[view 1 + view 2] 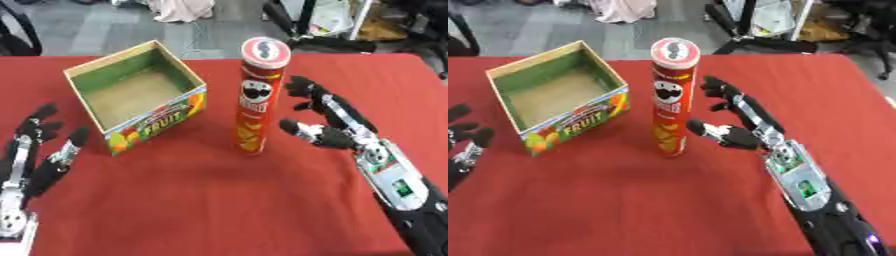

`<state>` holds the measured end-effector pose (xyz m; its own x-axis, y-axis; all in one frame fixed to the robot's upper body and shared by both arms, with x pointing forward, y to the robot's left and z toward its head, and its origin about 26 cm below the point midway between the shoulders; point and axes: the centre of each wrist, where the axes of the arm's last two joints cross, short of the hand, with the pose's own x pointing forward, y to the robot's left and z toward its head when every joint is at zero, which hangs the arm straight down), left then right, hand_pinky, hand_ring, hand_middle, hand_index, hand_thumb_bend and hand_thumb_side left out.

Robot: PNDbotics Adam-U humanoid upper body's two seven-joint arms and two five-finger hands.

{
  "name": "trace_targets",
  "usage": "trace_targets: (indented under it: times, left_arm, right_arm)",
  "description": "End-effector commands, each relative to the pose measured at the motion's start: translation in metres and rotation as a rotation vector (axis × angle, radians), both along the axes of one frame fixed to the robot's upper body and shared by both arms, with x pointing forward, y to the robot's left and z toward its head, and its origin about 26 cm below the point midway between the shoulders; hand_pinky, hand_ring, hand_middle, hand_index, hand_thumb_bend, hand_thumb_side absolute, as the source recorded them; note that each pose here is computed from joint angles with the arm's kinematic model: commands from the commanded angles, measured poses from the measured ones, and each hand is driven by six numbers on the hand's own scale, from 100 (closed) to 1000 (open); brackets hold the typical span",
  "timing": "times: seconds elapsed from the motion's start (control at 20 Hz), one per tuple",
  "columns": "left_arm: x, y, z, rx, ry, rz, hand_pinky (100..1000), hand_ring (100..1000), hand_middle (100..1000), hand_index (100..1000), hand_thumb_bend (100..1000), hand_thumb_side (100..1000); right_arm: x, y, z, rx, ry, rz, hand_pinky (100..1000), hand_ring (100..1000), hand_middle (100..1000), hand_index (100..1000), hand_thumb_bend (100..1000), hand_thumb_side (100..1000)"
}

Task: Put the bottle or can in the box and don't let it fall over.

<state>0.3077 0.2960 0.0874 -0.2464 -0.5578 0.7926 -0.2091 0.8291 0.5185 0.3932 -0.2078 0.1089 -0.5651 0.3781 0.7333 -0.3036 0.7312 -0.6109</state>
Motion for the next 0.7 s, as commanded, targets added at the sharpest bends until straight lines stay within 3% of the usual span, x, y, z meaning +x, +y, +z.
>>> trace_targets:
  times: [0.05, 0.7]
  left_arm:
    - [0.001, -0.001, 0.009, 0.008, -0.03, -0.014, 836, 815, 865, 939, 666, 776]
    - [0.002, -0.004, 0.009, 0.004, -0.028, -0.03, 836, 815, 866, 940, 661, 778]
  right_arm:
    - [0.004, 0.004, 0.01, -0.007, -0.025, 0.018, 782, 910, 883, 994, 658, 665]
    - [0.02, 0.028, 0.007, 0.022, -0.007, 0.019, 778, 903, 877, 992, 649, 655]
